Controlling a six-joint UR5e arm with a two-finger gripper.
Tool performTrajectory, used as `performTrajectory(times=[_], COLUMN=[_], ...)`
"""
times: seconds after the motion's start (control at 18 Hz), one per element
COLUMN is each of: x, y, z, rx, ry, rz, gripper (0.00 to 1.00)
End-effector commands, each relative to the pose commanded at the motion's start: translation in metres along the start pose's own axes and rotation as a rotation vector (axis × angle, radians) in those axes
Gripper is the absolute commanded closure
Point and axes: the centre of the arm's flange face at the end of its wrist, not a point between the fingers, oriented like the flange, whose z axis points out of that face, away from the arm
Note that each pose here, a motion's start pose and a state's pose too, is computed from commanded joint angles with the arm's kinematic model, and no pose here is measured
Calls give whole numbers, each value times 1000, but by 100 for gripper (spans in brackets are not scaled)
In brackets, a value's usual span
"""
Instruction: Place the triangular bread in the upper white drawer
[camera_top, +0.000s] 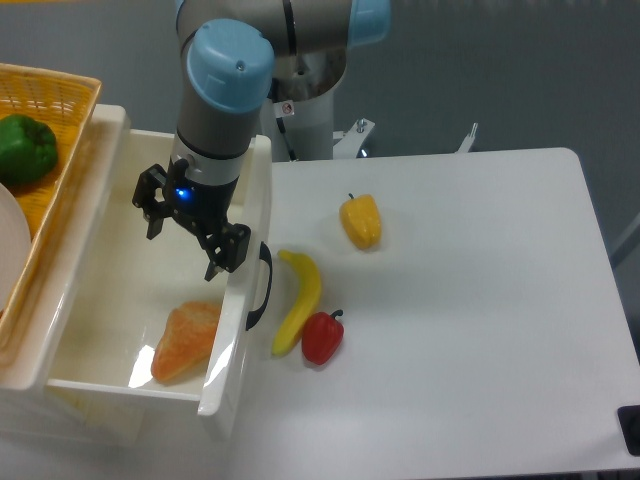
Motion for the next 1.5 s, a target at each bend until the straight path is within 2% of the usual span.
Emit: performTrajectory(times=[0.11,0.33,0.44,0.67,0.94,1.11,1.22,1.5], x=[-5,-29,-39,-85,-136,-154,-162,-187], y=[-1,-3,-1,31,83,114,129,167], z=[-8,-35,-40,-64,-79,-79,-74,-70], rx=[13,70,90,109,57,-98,-181,-273], ry=[-10,-62,-92,-147,-166,-198,-213,-212], rz=[-9,-116,-125,-173,4,63,90,103], gripper=[0,0,0,0,0,0,0,0])
